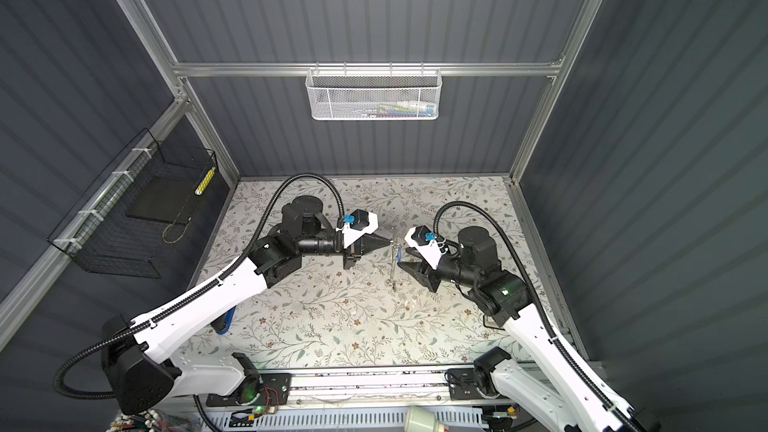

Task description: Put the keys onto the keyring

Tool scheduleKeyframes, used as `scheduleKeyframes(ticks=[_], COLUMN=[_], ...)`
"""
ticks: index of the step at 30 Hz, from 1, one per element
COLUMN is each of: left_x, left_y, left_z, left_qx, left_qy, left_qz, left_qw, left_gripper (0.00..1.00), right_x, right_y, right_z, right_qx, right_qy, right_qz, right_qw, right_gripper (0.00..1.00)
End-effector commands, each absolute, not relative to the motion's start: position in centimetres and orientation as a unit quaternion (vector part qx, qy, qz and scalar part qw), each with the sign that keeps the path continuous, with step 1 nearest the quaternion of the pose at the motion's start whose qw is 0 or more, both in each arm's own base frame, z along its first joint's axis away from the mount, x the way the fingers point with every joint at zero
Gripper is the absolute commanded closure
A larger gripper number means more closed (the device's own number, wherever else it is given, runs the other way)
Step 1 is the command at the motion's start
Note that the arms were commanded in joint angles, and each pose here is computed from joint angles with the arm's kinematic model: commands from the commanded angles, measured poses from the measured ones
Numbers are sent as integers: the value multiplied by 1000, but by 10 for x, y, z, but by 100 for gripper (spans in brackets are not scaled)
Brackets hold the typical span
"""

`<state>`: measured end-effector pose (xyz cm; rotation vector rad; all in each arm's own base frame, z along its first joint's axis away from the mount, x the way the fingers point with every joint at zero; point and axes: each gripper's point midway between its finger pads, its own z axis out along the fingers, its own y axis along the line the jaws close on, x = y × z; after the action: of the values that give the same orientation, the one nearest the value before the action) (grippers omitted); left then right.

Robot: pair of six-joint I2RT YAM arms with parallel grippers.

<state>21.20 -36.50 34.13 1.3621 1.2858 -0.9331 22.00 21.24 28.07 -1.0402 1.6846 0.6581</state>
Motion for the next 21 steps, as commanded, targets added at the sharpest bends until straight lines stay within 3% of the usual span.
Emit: scheduleKeyframes(ticks=[1, 10, 21], left_x=[217, 228, 234], left_y=[-366, -369, -372], left_z=[367, 371, 371], left_qx=[515, 474, 448], left_qy=[522, 534, 539], left_qz=[-416, -435, -445], left_qw=[537, 549, 557], left_gripper=[100, 100, 100], right_x=[228, 238, 256], right_y=[212, 220, 216], right_z=[297, 303, 314], right_qx=[-423, -423, -386], right_qy=[677, 664, 663], right_qz=[263, 270, 250], right_qw=[542, 554, 591], right_gripper=[56, 57, 67])
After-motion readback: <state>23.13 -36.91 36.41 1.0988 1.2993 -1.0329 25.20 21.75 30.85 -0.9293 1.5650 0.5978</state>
